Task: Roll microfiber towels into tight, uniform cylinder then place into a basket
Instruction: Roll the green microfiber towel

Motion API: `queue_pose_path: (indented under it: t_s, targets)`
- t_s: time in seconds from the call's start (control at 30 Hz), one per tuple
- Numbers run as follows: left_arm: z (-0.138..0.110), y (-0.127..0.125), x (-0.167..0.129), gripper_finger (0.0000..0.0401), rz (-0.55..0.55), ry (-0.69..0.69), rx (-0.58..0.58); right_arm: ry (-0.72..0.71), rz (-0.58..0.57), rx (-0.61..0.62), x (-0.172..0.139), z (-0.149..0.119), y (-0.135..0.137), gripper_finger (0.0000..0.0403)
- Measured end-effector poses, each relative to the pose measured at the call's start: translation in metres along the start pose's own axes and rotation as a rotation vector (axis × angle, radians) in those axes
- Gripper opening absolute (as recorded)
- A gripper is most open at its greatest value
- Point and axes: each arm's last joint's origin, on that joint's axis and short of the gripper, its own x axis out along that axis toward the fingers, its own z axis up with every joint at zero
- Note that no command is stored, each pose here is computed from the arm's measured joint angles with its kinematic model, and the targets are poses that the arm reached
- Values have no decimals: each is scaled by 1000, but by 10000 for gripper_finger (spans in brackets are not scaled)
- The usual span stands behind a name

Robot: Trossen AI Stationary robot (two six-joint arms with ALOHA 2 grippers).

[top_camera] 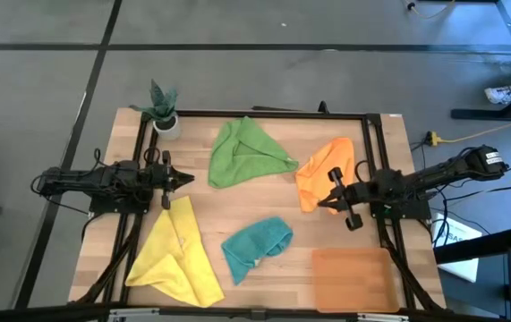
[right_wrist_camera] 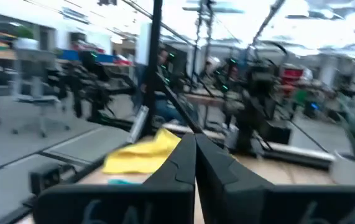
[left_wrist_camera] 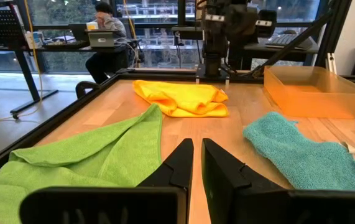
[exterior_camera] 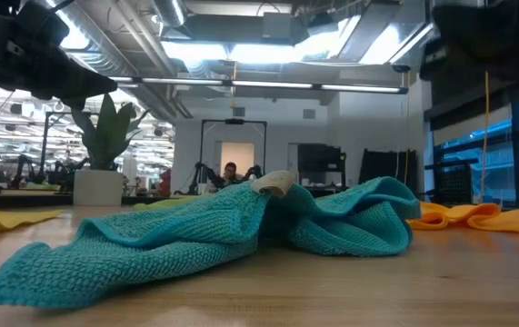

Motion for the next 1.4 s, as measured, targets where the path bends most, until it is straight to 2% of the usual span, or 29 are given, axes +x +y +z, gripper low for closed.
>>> queue_pose_path:
  t_s: [0.27,0.57,0.73,0.93,1.4]
  targets:
    - [0,0,0,25,0,0,0,-65,130,-39,28,41,-5,2]
    - [0,0,0,25,0,0,0,266,155,-173,61,99,-17,1]
    - [0,0,0,25,0,0,0,311,168,-236,63,126,-19,1]
    - [0,0,0,25,0,0,0,403,194,-292,60,124,-19,1]
    - [0,0,0,25,0,0,0,562,232,-245,76,95,-20,2]
